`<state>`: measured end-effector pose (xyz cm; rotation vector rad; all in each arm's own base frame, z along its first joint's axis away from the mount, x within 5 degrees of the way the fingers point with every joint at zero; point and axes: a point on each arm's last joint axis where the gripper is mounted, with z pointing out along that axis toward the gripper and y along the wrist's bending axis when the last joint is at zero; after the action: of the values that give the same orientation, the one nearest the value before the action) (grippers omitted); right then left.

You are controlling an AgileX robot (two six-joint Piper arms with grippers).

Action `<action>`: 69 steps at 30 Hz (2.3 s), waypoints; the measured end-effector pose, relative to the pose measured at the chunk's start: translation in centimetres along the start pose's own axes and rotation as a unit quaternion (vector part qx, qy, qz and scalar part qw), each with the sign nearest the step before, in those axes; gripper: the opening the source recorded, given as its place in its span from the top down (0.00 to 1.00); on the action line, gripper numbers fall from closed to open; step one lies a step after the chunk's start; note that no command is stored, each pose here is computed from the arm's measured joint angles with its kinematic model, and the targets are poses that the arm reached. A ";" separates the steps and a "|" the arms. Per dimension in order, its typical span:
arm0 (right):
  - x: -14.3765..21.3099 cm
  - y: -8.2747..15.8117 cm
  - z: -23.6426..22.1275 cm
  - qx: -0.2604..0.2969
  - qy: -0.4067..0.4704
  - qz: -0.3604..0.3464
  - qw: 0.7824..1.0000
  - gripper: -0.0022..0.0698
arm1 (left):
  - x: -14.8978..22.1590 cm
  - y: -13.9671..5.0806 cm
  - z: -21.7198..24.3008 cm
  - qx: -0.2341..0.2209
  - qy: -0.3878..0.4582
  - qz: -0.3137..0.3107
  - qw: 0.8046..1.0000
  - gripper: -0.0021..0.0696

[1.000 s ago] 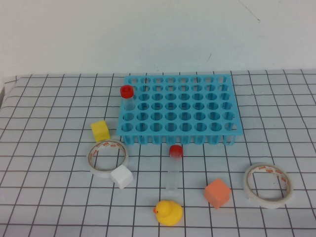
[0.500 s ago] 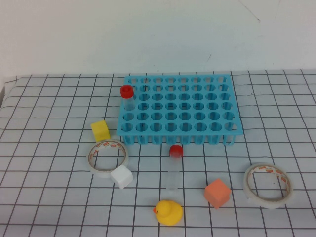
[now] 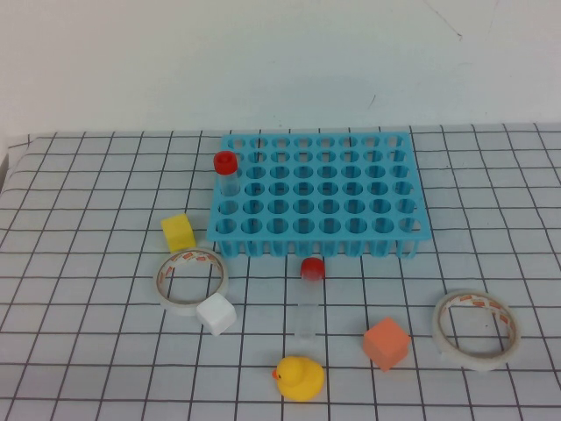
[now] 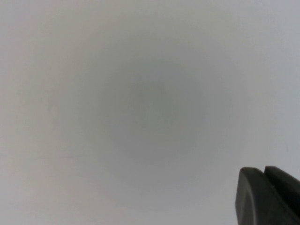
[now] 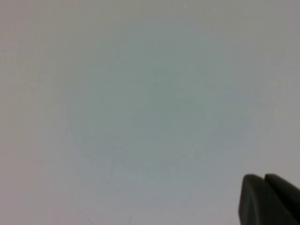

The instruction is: Place the test tubes

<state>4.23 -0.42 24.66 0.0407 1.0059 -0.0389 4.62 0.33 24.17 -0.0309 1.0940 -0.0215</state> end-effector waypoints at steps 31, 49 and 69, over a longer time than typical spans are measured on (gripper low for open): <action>-4.9 1.8 9.1 -0.099 0.449 -0.028 0.887 0.97 | -7.7 -1.7 9.4 0.084 0.338 0.093 0.933 0.97; 9.0 3.5 12.8 -0.108 0.734 0.091 0.664 0.97 | -0.2 -3.0 7.1 0.109 0.533 -0.047 0.838 0.97; 13.0 27.7 20.9 -0.308 0.739 -0.061 0.597 0.91 | 0.0 -2.8 7.2 0.105 0.526 -0.028 0.843 0.97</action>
<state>30.25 25.97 25.29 -0.7763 2.6727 0.2795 10.98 -2.32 27.58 0.1696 2.1945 -0.2355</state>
